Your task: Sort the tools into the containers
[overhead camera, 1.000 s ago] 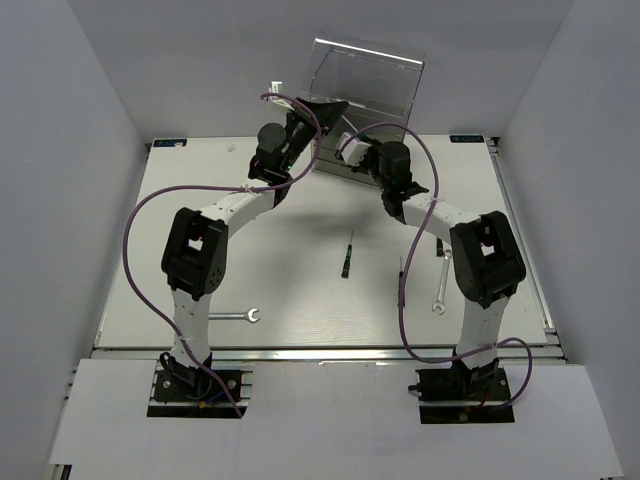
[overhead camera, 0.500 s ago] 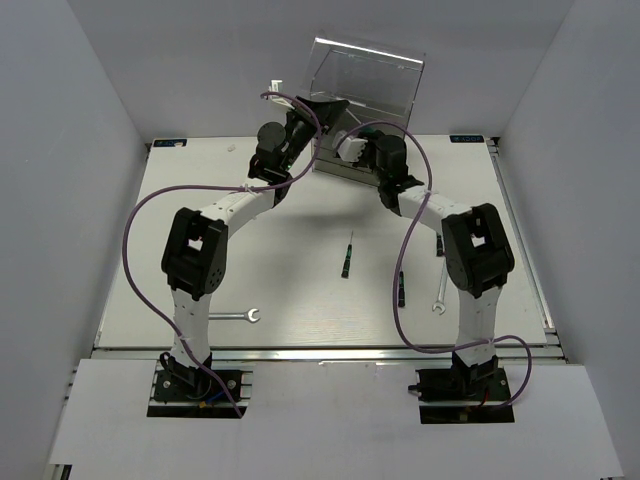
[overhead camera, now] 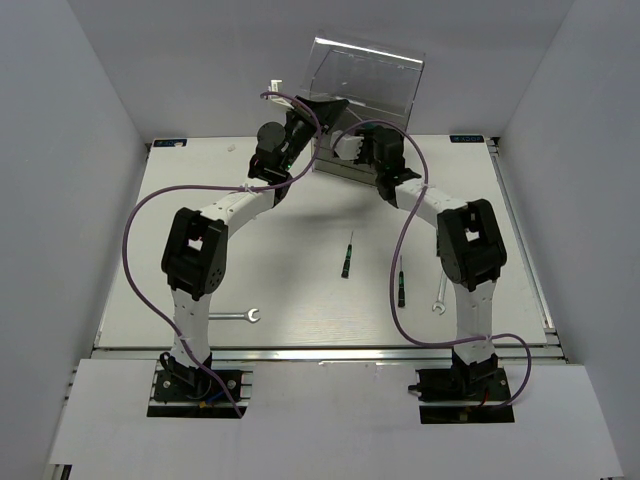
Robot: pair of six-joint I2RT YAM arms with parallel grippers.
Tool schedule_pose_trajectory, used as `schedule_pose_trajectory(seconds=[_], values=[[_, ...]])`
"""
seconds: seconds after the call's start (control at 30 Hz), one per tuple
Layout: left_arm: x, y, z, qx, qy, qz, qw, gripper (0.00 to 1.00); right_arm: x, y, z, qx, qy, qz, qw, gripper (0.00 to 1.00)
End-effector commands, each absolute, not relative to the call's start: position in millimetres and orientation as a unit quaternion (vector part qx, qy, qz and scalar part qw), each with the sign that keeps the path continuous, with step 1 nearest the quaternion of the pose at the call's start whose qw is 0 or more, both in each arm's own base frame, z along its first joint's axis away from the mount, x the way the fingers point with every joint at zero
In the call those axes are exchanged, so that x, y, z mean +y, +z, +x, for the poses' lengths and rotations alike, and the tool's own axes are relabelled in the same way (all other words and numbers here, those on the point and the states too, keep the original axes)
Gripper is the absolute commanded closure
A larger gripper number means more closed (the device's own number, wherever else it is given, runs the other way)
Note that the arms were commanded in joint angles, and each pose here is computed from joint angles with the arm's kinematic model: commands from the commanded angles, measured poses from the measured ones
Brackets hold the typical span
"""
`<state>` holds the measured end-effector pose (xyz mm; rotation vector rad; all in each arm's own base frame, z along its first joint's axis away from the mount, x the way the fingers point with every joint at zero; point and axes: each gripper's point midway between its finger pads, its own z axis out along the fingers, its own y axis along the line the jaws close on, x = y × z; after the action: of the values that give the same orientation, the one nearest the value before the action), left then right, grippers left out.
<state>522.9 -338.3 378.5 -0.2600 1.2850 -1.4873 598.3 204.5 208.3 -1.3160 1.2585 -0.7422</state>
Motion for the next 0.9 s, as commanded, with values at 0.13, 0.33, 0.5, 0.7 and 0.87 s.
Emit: schedule_pose_trajectory(seconds=[0.13,0.33,0.5,0.7,0.87], values=[[-324,400,530,0.521,-0.624,-0.118,0.571,1.00,209,240,607,0.522,-0.307,-0.551,0.574,0.62],[-324,400,531,0.521,-0.624,-0.118,0.571,1.00,206,239,607,0.524,-0.309,-0.547,0.575,0.50],[-325,400,531,0.521,-0.625,-0.117,0.570,1.00,204,242,605,0.524,-0.309,-0.543,0.578,0.46],[-326,400,531,0.522,-0.625,-0.116,0.569,1.00,203,249,599,0.525,-0.299,-0.540,0.586,0.46],[-326,401,530,0.521,-0.625,-0.116,0.570,1.00,212,249,578,0.513,-0.258,-0.556,0.601,0.56]])
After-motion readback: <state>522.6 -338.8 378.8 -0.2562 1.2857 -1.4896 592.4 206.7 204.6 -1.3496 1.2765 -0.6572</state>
